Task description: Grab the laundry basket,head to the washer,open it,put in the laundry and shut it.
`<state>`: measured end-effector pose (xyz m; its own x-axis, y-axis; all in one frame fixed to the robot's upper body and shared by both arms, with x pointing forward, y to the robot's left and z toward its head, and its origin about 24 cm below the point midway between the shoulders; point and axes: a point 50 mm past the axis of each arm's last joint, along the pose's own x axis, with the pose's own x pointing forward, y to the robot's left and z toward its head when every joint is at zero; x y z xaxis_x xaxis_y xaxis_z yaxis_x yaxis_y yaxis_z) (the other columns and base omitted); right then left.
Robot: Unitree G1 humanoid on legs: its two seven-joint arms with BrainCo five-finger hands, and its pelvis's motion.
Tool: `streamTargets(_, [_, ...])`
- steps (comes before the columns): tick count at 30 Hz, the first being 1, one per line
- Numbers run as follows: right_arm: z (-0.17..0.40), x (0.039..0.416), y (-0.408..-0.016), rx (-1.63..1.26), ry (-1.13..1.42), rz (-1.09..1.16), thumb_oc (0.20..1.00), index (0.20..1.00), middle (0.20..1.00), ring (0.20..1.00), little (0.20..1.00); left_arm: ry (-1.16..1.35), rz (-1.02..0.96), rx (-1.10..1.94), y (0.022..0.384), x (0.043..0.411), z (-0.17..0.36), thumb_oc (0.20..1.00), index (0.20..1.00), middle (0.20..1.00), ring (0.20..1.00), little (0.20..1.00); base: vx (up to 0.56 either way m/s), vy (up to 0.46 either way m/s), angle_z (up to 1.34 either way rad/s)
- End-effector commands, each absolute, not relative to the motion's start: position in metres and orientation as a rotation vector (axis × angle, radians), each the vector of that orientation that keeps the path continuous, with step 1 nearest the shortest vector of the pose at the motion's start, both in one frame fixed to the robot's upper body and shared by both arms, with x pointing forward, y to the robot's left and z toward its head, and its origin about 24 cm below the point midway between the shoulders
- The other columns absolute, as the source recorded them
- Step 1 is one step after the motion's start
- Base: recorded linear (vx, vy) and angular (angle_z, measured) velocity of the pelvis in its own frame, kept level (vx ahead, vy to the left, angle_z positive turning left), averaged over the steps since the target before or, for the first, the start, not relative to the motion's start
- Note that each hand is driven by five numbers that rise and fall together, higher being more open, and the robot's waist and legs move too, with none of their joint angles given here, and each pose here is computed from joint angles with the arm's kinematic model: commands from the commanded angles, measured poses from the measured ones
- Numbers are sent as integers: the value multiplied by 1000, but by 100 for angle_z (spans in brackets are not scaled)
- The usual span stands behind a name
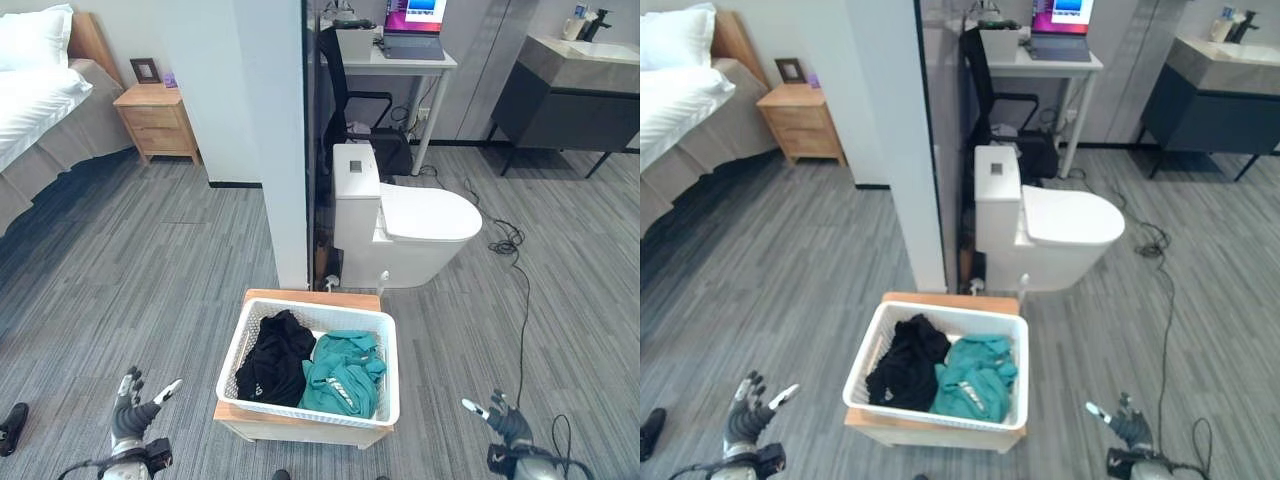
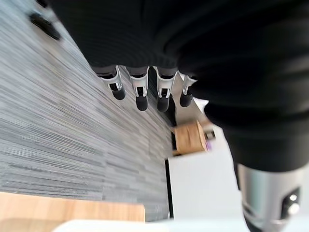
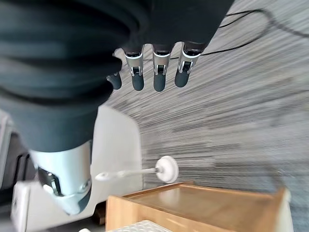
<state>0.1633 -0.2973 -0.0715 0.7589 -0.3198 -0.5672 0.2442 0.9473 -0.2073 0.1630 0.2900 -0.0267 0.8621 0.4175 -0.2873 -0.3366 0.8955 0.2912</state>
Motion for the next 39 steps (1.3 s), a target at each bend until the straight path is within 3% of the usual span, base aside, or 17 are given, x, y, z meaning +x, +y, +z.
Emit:
streamTargets(1, [-41, 206, -300, -253, 538, -212, 1000, 1000, 1000, 1000, 1000, 286, 294, 368, 298, 206, 0, 1000, 1000, 1000, 1000, 1000, 58, 14, 19])
streamTargets(9, [-16, 267, -266, -332, 464, -69, 1000, 1000, 1000, 1000, 1000, 273, 238, 385, 292, 257, 21, 1000, 1000, 1000, 1000, 1000, -59, 7, 0])
streamTargets(18, [-8, 292, -240, -332, 450, 16, 1000, 1000, 1000, 1000, 1000, 320, 133, 373, 281, 284, 26, 1000, 1000, 1000, 1000, 1000, -130, 8, -1])
streamTargets(19, [13, 317, -216, -331, 375, 55, 1000, 1000, 1000, 1000, 1000, 233, 130, 422, 266, 329, 63, 1000, 1000, 1000, 1000, 1000, -309, -37, -2])
streamTargets(33, [35, 340, -194, -351, 286, 59, 1000, 1000, 1000, 1000, 1000, 221, 38, 435, 219, 364, 72, 1000, 1000, 1000, 1000, 1000, -58, -6, 2])
streamTargets(39, [30, 333, -197, -336, 283, 45, 1000, 1000, 1000, 1000, 1000, 95, 113, 481, 231, 364, 100, 1000, 1000, 1000, 1000, 1000, 12, -6, 1])
